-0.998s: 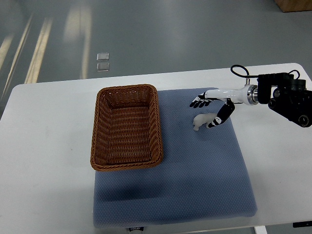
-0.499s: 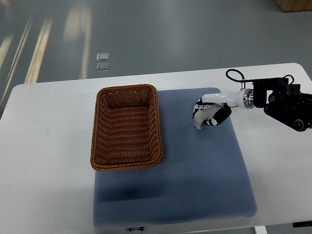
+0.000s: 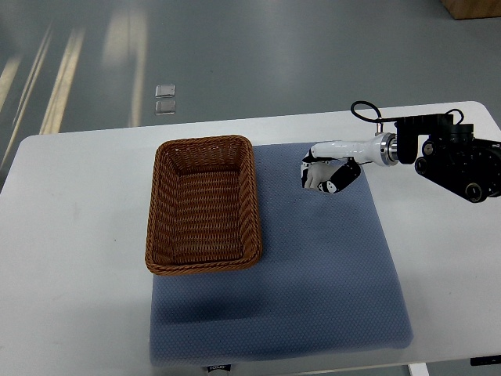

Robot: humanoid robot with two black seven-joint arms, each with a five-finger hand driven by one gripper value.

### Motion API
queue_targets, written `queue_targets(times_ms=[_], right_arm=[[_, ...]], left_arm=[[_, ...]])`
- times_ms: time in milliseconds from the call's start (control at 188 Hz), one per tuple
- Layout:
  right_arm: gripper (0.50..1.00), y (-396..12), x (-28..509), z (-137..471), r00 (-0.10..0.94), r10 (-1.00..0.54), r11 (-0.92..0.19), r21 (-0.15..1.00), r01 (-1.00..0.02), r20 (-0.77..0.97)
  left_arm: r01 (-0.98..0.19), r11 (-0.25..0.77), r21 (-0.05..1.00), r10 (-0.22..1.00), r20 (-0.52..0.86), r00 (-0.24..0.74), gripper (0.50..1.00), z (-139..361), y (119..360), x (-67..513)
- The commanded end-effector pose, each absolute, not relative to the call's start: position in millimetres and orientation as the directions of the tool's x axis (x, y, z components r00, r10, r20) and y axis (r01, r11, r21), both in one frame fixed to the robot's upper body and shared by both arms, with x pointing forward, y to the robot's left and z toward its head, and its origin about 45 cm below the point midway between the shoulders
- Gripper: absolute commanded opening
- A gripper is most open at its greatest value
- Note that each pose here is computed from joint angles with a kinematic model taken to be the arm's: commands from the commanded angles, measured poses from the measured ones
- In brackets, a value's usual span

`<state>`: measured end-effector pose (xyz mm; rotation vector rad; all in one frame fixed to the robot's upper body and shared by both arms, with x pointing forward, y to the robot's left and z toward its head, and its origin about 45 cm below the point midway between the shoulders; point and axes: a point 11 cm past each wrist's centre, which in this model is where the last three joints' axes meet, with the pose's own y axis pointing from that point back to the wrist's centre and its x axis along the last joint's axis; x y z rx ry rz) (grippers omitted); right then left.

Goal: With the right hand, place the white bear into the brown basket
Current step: 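Close the right hand fingers around the white bear, then lift the bear and carry it over the brown wicker basket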

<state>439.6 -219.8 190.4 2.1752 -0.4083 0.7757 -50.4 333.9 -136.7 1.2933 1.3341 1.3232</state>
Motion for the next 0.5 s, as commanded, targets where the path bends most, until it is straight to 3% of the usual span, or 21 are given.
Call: queue_targets(times_ms=[0, 329, 494], right_arm=[[0.5, -212, 438, 188, 0.766, -0.027, -0.658, 0.565, -0.498, 0.643], [0.5, -161, 460, 245, 0.693, 0.096, -0.699, 0.544, -0.464, 0.715], [0.5, -99, 454, 267, 0.664, 0.162, -0.763, 0.519, -0.385, 0.73]], left_arm=[[0.108, -0.087, 0.99, 0.988, 0.1, -0.121, 1.0, -137, 334, -50], [0.108, -0.087, 0.99, 0.987, 0.1, -0.122, 1.0, -137, 334, -50], [0.108, -0.087, 0.99, 0.988, 0.1, -0.121, 1.0, -137, 334, -50]])
